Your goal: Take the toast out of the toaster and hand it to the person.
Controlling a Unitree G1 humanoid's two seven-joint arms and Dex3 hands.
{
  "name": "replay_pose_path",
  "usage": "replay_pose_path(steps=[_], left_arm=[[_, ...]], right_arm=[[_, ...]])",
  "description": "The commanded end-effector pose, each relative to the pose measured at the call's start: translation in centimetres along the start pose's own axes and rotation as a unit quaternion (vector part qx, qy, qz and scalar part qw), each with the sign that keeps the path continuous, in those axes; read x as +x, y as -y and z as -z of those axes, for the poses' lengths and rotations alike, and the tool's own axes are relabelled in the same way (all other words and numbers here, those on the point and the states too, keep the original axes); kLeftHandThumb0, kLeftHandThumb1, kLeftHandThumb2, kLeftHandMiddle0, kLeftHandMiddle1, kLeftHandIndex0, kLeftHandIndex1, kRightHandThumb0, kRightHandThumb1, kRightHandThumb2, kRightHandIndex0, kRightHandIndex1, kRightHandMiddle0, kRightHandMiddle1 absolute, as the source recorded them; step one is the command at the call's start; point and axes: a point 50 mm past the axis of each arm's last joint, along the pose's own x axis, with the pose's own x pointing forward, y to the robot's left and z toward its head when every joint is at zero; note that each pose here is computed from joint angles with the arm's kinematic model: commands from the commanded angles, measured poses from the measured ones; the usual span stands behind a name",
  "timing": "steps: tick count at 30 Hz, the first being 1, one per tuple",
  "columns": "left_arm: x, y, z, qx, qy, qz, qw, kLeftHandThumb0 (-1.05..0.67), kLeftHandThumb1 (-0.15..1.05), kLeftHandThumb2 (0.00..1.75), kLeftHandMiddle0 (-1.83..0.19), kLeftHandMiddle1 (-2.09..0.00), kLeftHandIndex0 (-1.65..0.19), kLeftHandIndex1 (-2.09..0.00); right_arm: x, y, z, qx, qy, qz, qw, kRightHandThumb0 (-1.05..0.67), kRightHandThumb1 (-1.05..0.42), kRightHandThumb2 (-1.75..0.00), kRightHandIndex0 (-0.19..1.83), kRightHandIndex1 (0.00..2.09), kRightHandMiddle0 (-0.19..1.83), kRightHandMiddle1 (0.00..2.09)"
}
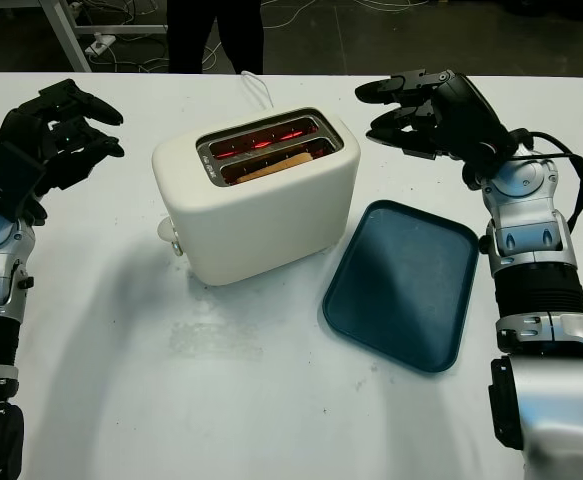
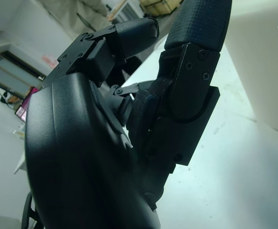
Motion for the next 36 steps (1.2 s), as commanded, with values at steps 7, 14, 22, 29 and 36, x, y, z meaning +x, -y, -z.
replay_pose_path(steps=[7, 14, 22, 29, 36], left_arm=[[0.01, -0.31, -0.32, 0.004, 0.009, -0.003, 1.0, -1.05, 0.92, 0.18, -0.66, -1.24, -0.54, -1.23], [0.01, -0.34, -0.3, 0.003, 0.01, -0.003, 1.0, -1.05, 0.92, 0.17, -0.66, -1.24, -0.55, -1.23], [0.0, -0.33, -0.29, 0.002, 0.009, -0.003, 1.0, -1.05, 0.92, 0.17, -0.66, -1.24, -0.55, -1.22], [0.02, -0.33, -0.35, 0.005, 0.008, -0.002, 1.0, -1.05, 0.92, 0.18, -0.65, -1.24, -0.54, -1.22], [0.0, -0.37, -0.28, 0.004, 0.008, -0.003, 1.0, -1.05, 0.92, 0.18, -0.65, -1.25, -0.54, -1.22]], right_arm=[[0.21, 0.28, -0.65, -0.004, 0.008, 0.003, 1.0, -0.29, -0.92, -0.05, 0.6, 0.59, 0.8, 0.01], [0.2, 0.23, -0.65, -0.01, 0.011, 0.003, 1.0, -0.31, -0.92, -0.04, 0.62, 0.6, 0.8, 0.01], [0.22, 0.21, -0.59, -0.009, 0.018, 0.002, 1.0, -0.3, -0.92, -0.05, 0.61, 0.6, 0.81, 0.01], [0.24, 0.22, -0.61, -0.009, 0.014, 0.0, 1.0, -0.29, -0.92, -0.05, 0.61, 0.61, 0.81, 0.01], [0.17, 0.26, -0.62, -0.014, 0.013, 0.003, 1.0, -0.3, -0.92, -0.05, 0.6, 0.61, 0.81, 0.01]])
